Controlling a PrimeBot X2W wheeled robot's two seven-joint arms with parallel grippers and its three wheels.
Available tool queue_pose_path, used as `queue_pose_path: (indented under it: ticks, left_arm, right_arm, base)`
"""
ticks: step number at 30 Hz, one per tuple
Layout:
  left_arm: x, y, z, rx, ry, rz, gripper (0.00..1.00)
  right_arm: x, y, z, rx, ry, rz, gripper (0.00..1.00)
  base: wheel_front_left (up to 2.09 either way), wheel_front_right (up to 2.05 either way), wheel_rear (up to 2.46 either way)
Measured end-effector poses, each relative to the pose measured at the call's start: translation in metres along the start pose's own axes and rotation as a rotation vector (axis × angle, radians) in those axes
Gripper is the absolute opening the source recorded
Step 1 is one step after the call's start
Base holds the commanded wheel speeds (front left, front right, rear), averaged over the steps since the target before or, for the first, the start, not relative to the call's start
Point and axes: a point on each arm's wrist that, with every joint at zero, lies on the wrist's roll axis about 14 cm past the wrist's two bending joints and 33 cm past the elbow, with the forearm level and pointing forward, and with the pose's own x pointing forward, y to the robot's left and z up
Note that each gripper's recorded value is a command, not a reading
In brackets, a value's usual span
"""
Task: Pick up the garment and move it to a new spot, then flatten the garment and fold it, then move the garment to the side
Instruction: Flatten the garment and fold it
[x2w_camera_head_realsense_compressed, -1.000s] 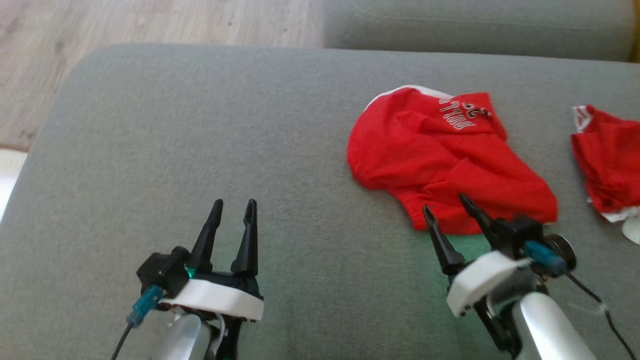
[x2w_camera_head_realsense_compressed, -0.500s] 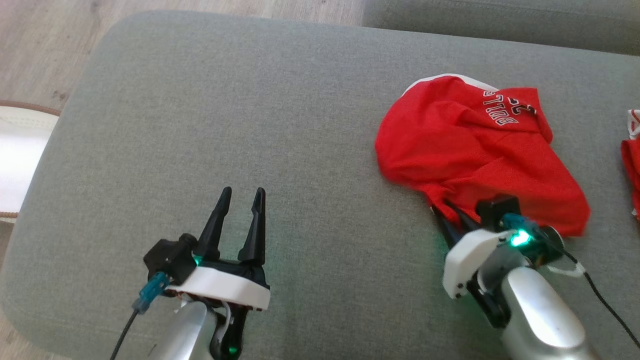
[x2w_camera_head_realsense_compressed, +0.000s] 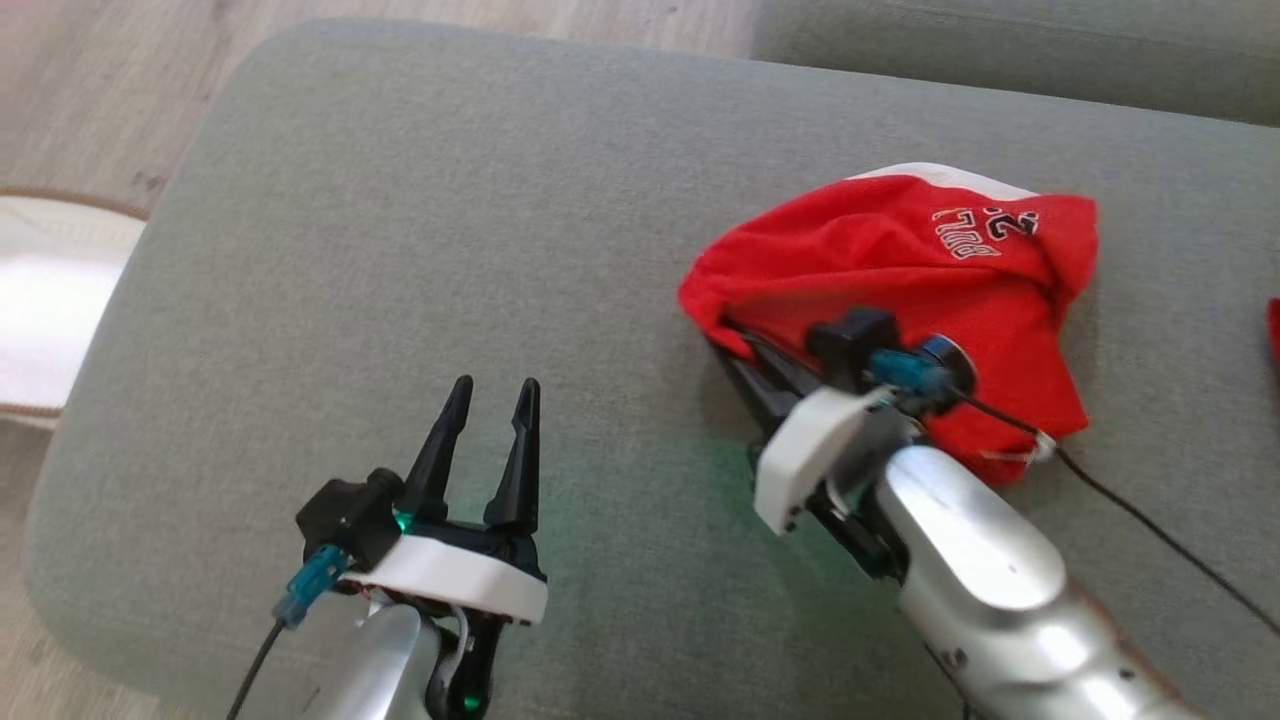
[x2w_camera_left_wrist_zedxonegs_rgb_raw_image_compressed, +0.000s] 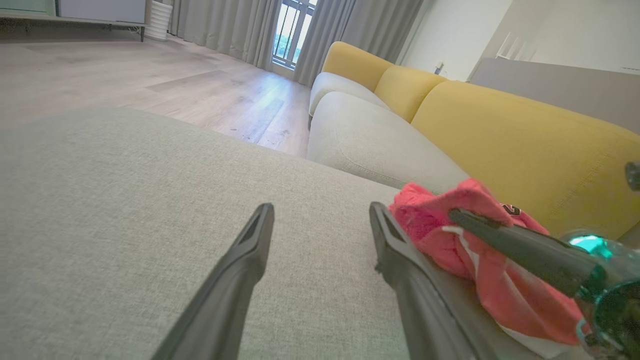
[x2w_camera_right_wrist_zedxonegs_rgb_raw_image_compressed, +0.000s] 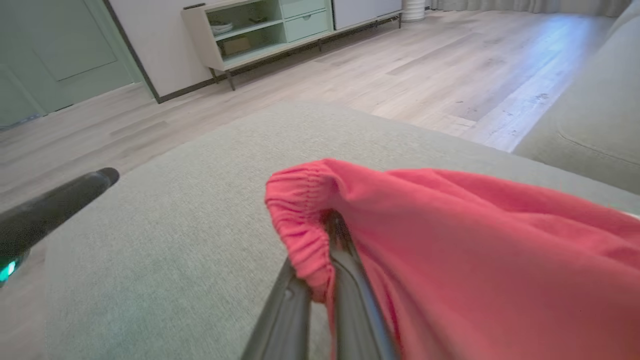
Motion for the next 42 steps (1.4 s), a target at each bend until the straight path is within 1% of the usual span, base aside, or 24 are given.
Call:
queue_pose_path:
  ticks: [5,7,8,12,15,18,23,26,28,32,33,38,42]
  left_arm:
    - [-0.005,0.01,0.0,0.001,0.002,0.034,1.0]
    - [-0.008,0.014,0.0,0.003,0.002,0.047,1.0]
    - [-0.009,0.016,0.0,0.002,0.001,0.054,1.0]
    - [-0.011,0.02,0.002,-0.001,-0.003,0.069,1.0]
    - [-0.012,0.021,0.002,-0.002,-0.004,0.073,1.0]
    - [-0.009,0.021,0.005,-0.005,-0.013,0.071,1.0]
    - [-0.001,0.011,0.012,-0.003,-0.035,0.035,1.0]
    - [0.005,-0.001,0.016,0.005,-0.049,-0.007,1.0]
    - [0.008,-0.011,0.021,0.006,-0.063,-0.037,1.0]
    - [0.01,-0.027,0.023,-0.002,-0.076,-0.084,1.0]
    - [0.009,-0.033,0.021,-0.006,-0.073,-0.101,1.0]
    - [0.007,-0.044,0.016,-0.006,-0.061,-0.134,1.0]
    - [0.009,-0.047,0.014,-0.006,-0.054,-0.145,1.0]
  right_arm:
    - [0.02,0.021,-0.005,-0.065,0.05,0.095,0.0]
    - [0.026,0.026,-0.009,-0.066,0.072,0.121,0.0]
    - [0.029,0.029,-0.01,-0.071,0.079,0.134,1.0]
    - [0.035,0.034,-0.016,-0.092,0.106,0.16,1.0]
    - [0.038,0.032,-0.006,-0.071,0.069,0.157,1.0]
    - [0.036,0.017,0.001,-0.066,0.034,0.112,1.0]
    - [0.02,-0.021,0.02,-0.031,-0.07,-0.008,1.0]
    - [0.0,-0.052,0.032,-0.023,-0.128,-0.1,1.0]
    - [-0.02,-0.078,0.033,-0.021,-0.152,-0.178,1.0]
    - [-0.067,-0.116,0.018,0.002,-0.163,-0.328,1.0]
    - [-0.089,-0.126,0.009,0.037,-0.173,-0.396,1.0]
    - [-0.132,-0.131,-0.019,0.11,-0.182,-0.519,1.0]
    - [-0.146,-0.123,-0.038,0.166,-0.169,-0.564,1.0]
  base:
    - [0.0,0.0,0.0]
    - [0.0,0.0,0.0]
    - [0.0,0.0,0.0]
    - [0.0,0.0,0.0]
    - [0.0,0.0,0.0]
    - [0.0,0.0,0.0]
    - [0.0,0.0,0.0]
    - [0.0,0.0,0.0]
    - [0.0,0.0,0.0]
    - [0.0,0.0,0.0]
    - [0.0,0.0,0.0]
    - [0.0,0.0,0.0]
    - [0.0,0.0,0.0]
